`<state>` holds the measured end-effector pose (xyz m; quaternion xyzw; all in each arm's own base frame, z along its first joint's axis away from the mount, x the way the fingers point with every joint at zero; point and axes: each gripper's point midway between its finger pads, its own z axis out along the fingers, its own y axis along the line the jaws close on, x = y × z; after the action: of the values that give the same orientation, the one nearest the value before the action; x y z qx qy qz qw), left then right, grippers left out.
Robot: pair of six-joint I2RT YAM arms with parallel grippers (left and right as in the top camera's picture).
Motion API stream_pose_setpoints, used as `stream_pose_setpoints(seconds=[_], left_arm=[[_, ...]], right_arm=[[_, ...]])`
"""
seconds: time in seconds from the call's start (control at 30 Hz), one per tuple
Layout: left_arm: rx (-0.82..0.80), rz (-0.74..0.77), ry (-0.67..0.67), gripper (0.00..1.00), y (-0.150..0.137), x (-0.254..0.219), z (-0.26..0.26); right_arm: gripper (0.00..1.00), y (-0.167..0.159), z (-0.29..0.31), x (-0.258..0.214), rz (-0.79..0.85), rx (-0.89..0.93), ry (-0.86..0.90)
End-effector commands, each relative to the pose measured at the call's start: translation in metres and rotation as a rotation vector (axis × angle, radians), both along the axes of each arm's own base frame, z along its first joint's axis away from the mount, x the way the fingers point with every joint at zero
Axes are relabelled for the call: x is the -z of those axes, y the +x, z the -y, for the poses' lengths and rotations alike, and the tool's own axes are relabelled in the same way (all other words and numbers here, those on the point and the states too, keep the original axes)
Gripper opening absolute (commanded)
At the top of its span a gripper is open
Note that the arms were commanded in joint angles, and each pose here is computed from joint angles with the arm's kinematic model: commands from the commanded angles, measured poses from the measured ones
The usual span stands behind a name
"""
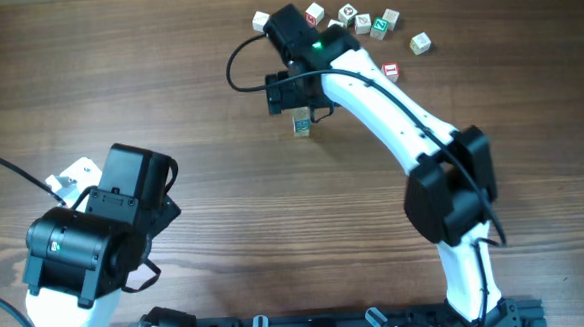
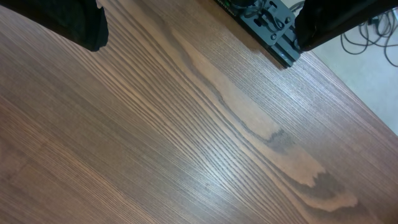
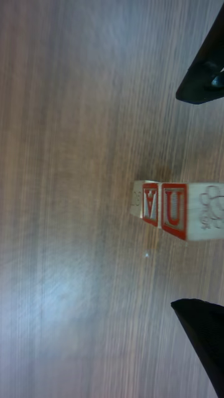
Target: Form a tower
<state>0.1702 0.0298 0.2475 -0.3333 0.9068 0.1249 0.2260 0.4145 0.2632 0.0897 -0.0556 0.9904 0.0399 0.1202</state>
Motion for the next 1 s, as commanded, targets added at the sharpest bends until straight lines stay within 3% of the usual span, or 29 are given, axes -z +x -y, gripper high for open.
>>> stream_pose_setpoints(seconds=[0.0,0.2,0.27,0.4,0.57,0.8,0.97], left_arm=[[-0.023,0.011,-0.006,1.0,-0.001,-0.001,-0.001],[-0.023,0.011,-0.006,1.0,-0.001,-0.001,-0.001],[-0.023,0.011,-0.006,1.0,-0.001,-0.001,-0.001],[-0.023,0.011,-0.006,1.0,-0.001,-0.001,-0.001],[-0.023,0.011,-0.006,1.0,-0.001,-0.001,-0.001],[-0.023,0.011,-0.006,1.0,-0.001,-0.001,-0.001],[-0.023,0.011,-0.006,1.0,-0.001,-0.001,-0.001]], right_arm=[[0.99,0.0,-0.013,0.002,-0.022,-0.034,0.039],[0.89,-0.007,-0.011,0.03,-0.082,-0.076,-0.005],[0.81,-0.009,-0.01,0.038,-0.097,-0.086,-0.018],[0.78,-0.007,-0.01,0.038,-0.089,-0.095,-0.021],[0.6,-0.006,-0.01,0.04,-0.088,-0.114,-0.029],[0.59,-0.01,-0.008,0.052,-0.117,-0.125,-0.048],[0.36,-0.01,-0.008,0.056,-0.122,-0.125,-0.051]])
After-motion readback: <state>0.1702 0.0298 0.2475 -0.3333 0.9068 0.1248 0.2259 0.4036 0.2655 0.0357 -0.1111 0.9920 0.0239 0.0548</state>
